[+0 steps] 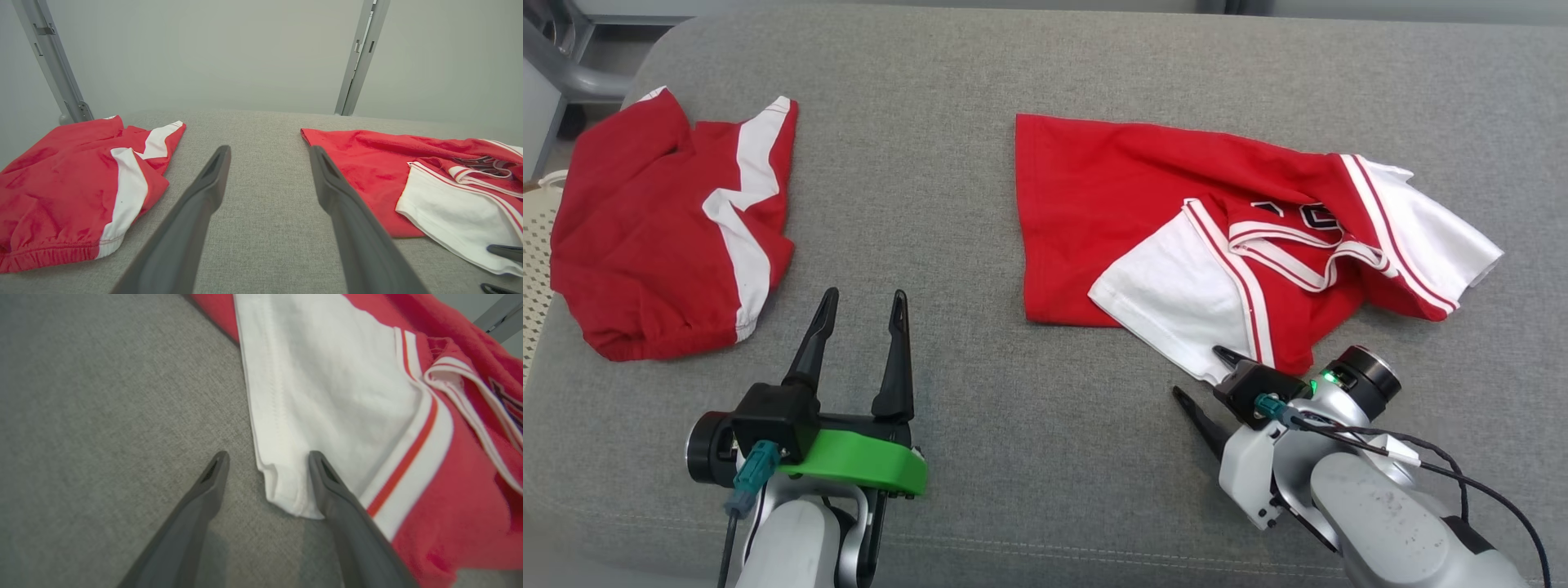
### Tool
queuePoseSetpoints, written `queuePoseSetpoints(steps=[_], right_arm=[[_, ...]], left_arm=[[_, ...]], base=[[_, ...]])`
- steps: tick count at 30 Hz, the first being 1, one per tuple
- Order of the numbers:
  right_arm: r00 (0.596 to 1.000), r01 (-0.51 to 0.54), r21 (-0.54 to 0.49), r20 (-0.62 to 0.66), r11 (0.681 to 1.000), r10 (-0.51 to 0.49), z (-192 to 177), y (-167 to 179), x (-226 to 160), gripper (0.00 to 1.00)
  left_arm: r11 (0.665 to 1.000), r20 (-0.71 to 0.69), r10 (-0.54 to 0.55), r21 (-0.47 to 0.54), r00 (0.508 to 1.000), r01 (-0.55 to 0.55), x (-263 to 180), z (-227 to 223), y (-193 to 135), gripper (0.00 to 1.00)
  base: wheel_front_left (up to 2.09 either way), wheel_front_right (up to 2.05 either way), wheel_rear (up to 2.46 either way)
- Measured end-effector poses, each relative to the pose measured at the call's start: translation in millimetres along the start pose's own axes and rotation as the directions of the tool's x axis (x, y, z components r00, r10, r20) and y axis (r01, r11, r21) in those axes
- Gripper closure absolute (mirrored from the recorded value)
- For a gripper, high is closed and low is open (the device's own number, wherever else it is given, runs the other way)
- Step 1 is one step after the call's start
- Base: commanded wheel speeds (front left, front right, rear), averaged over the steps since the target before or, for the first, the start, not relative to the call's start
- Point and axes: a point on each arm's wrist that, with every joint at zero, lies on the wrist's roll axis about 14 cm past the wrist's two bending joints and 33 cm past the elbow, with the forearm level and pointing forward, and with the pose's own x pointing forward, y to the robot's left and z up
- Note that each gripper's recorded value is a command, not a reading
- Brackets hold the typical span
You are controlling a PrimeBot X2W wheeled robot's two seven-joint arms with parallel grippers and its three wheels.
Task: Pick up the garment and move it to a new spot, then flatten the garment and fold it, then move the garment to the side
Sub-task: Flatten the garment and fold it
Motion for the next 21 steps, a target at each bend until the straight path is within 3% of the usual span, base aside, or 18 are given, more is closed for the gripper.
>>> queuePoseSetpoints(steps=[2,3,8,12,15,19,21], right_arm=[[1.000,-0.005,-0.002,-0.005,1.000,0.005,0,0,3,0.57],[1.000,-0.011,0.002,-0.005,1.000,0.011,0,1,6,1.00],[1.000,-0.003,0.073,0.025,0.997,0.002,6,-1,11,1.00],[0.989,0.045,0.175,0.129,0.984,-0.068,31,-14,3,1.00],[0.960,0.095,0.242,0.234,0.965,-0.154,59,-33,-8,1.00],[0.891,0.200,0.360,0.320,0.911,-0.322,77,-71,-37,1.00],[0.850,0.252,0.430,0.329,0.867,-0.411,75,-86,-56,1.00]], left_arm=[[1.000,-0.003,0.003,0.000,1.000,-0.003,0,-1,1,0.00],[1.000,-0.007,0.007,0.000,1.000,-0.007,0,-2,2,0.00],[1.000,-0.010,0.016,-0.003,1.000,-0.016,2,-4,4,0.00],[1.000,-0.006,0.012,-0.008,1.000,-0.012,5,-3,1,0.00],[1.000,-0.002,-0.002,-0.006,1.000,0.002,8,-3,-4,0.00],[1.000,0.003,-0.024,-0.004,1.000,0.024,11,-2,-11,0.00],[0.999,0.006,-0.032,-0.004,0.999,0.032,12,-1,-13,0.00]], base=[[0.00,0.00,0.00],[0.00,0.00,0.00],[0.00,0.00,0.00],[0.00,0.00,0.00],[0.00,0.00,0.00],[0.00,0.00,0.00],[0.00,0.00,0.00]])
